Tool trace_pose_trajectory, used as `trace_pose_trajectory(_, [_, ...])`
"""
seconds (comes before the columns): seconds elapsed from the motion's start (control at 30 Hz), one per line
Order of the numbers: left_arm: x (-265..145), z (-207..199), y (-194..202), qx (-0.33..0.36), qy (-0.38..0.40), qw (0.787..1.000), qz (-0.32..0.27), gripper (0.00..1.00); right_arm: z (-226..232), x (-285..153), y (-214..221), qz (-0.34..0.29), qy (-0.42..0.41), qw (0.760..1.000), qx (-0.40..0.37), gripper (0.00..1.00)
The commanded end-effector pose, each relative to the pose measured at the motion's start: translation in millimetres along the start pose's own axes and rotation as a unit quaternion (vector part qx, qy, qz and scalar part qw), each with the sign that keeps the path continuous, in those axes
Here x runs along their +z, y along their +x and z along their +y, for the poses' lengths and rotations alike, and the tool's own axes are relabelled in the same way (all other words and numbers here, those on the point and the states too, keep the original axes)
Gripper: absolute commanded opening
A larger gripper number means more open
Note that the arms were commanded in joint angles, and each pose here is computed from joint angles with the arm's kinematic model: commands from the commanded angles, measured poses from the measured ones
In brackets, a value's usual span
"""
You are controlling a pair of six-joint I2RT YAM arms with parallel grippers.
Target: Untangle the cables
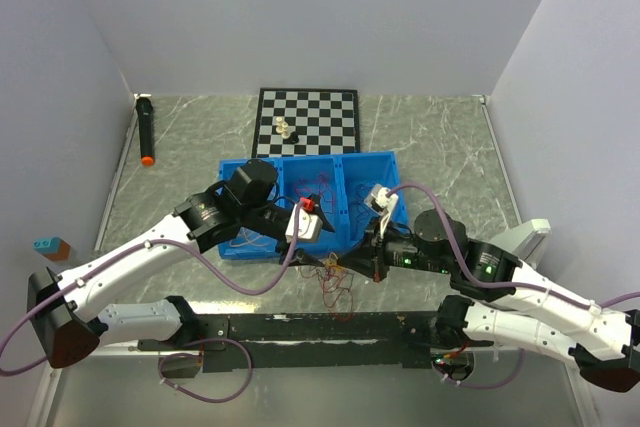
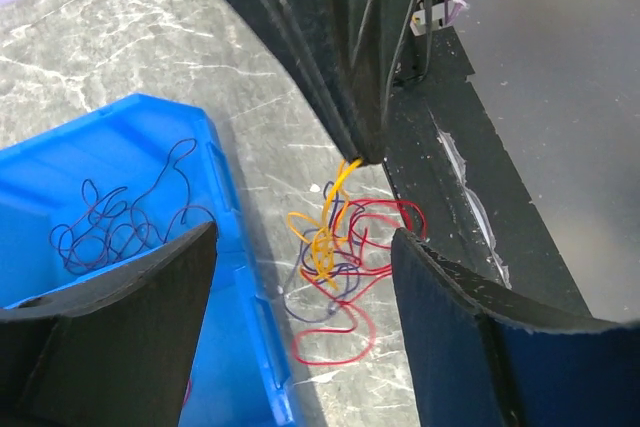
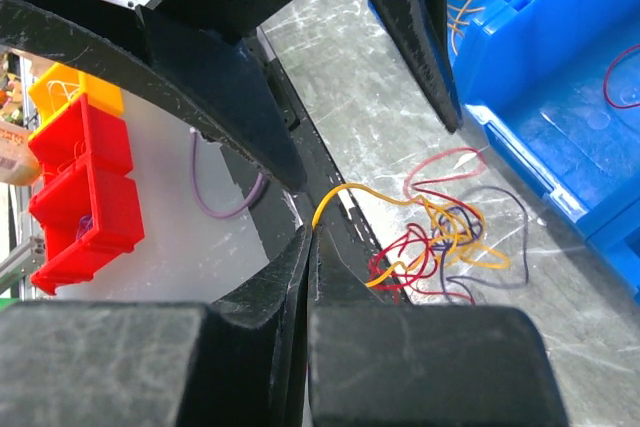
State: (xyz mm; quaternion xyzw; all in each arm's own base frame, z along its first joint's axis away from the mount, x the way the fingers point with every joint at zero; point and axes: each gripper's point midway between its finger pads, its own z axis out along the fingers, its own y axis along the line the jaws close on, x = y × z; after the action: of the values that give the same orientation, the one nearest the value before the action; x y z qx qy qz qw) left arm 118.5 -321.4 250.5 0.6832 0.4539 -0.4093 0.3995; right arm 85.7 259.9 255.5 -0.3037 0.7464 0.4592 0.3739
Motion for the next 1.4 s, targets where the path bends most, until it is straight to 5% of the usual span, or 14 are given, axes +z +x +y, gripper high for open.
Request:
trace_pose_trajectory(0.0, [3.9, -5.6, -14.9, 0.021, 0.024, 0.999, -0.024, 0.75, 19.6, -2.2, -32.4, -0.046, -0.033, 0.998, -0.02, 0.0])
trace_pose_trajectory(0.17, [10.7, -3.6, -9.1, 0.023, 0.022, 0.999, -0.019, 0.66, 23.6, 3.1, -39.7, -0.051, -0.041, 0.997, -0.028, 0.0])
trace_pose_trajectory(0.37, [10.2, 0.2, -3.1, 0.037, 0.017, 0.999, -0.003, 0.13, 25.5, 3.9, -50.6, -0.069, -0.042, 0.996, -0.036, 0.0])
trace_pose_trajectory(0.43, [9.5, 2.9, -1.5, 0.041, 0.01, 0.999, 0.002, 0.02, 24.1, 4.7, -48.7, -0.068, -0.04, 0.996, -0.036, 0.0])
trace_pose_trajectory(0.5, [7.3, 6.1, -1.6, 0.048, 0.001, 0.999, 0.008, 0.01, 19.2, 4.9, -42.9, -0.063, -0.031, 0.997, -0.032, 0.06])
trace_pose_trajectory(0.63, [-0.5, 13.4, -14.7, 0.066, -0.018, 0.998, 0.008, 0.01, -9.3, 0.6, -11.6, -0.04, 0.024, 0.999, -0.009, 0.47])
trace_pose_trajectory(0.77, [-7.3, 13.3, -28.6, 0.084, -0.018, 0.996, 0.003, 0.01, -41.8, -7.1, 28.3, -0.03, 0.078, 0.996, 0.019, 0.67])
trace_pose_trajectory(1.03, [-12.1, 16.0, -38.0, 0.094, -0.022, 0.995, 0.004, 0.01, -58.7, 6.9, 82.4, 0.006, 0.066, 0.997, 0.032, 0.73])
trace_pose_trajectory(1.37, [-11.9, 18.0, -43.6, 0.093, -0.018, 0.995, 0.003, 0.01, -72.7, 31.2, 57.6, -0.055, 0.08, 0.995, -0.026, 0.73])
